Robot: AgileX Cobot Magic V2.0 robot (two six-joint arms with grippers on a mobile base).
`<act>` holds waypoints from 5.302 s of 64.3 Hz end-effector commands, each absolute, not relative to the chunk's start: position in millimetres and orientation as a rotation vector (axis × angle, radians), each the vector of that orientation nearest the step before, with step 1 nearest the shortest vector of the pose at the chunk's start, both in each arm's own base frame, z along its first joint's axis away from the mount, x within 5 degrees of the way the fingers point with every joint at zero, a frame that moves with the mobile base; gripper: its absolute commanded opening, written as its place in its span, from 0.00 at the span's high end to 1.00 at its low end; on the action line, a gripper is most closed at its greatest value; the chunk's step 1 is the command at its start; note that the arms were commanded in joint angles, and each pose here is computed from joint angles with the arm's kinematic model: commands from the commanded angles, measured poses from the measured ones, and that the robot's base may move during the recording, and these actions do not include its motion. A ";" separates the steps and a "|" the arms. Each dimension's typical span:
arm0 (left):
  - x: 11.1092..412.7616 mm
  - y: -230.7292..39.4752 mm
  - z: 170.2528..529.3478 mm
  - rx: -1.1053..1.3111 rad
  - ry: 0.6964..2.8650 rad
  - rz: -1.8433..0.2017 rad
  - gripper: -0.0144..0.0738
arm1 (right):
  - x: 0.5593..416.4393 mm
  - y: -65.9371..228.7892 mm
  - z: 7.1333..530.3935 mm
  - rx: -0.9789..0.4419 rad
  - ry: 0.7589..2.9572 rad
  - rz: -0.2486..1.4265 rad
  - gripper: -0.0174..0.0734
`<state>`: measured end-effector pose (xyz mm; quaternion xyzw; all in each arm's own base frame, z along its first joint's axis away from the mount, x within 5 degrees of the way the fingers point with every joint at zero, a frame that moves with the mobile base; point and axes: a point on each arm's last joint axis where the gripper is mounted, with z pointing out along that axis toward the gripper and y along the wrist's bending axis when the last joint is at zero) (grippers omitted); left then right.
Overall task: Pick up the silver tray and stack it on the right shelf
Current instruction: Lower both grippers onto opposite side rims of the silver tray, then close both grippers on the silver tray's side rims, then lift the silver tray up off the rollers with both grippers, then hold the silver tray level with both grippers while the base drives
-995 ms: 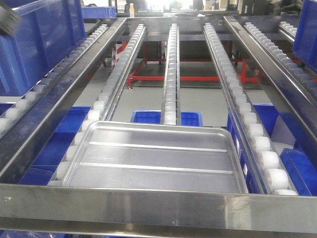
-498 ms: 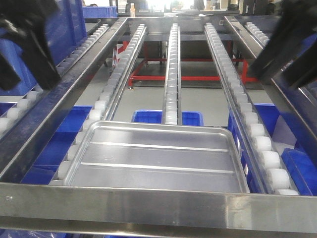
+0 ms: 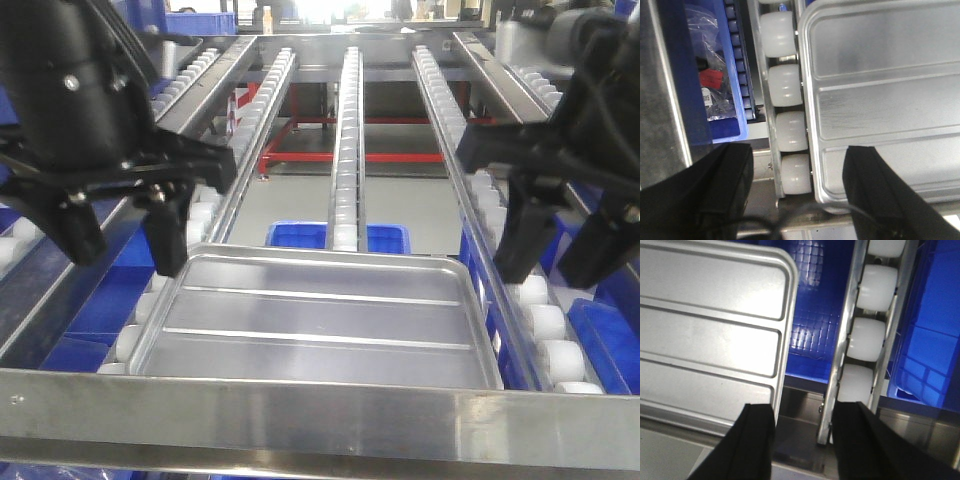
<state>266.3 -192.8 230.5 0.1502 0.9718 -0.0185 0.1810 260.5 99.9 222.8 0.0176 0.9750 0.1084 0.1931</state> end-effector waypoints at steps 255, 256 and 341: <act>178.8 -199.3 353.9 0.345 2.332 -0.235 0.95 | 182.2 70.1 347.0 -0.020 2.419 0.285 0.74; 179.1 -199.1 354.1 0.347 2.328 -0.230 0.95 | 182.2 70.1 347.0 -0.020 2.419 0.285 0.74; 178.5 -194.1 351.1 0.333 2.365 -0.158 0.95 | 181.9 69.9 346.7 -0.019 2.424 0.283 0.74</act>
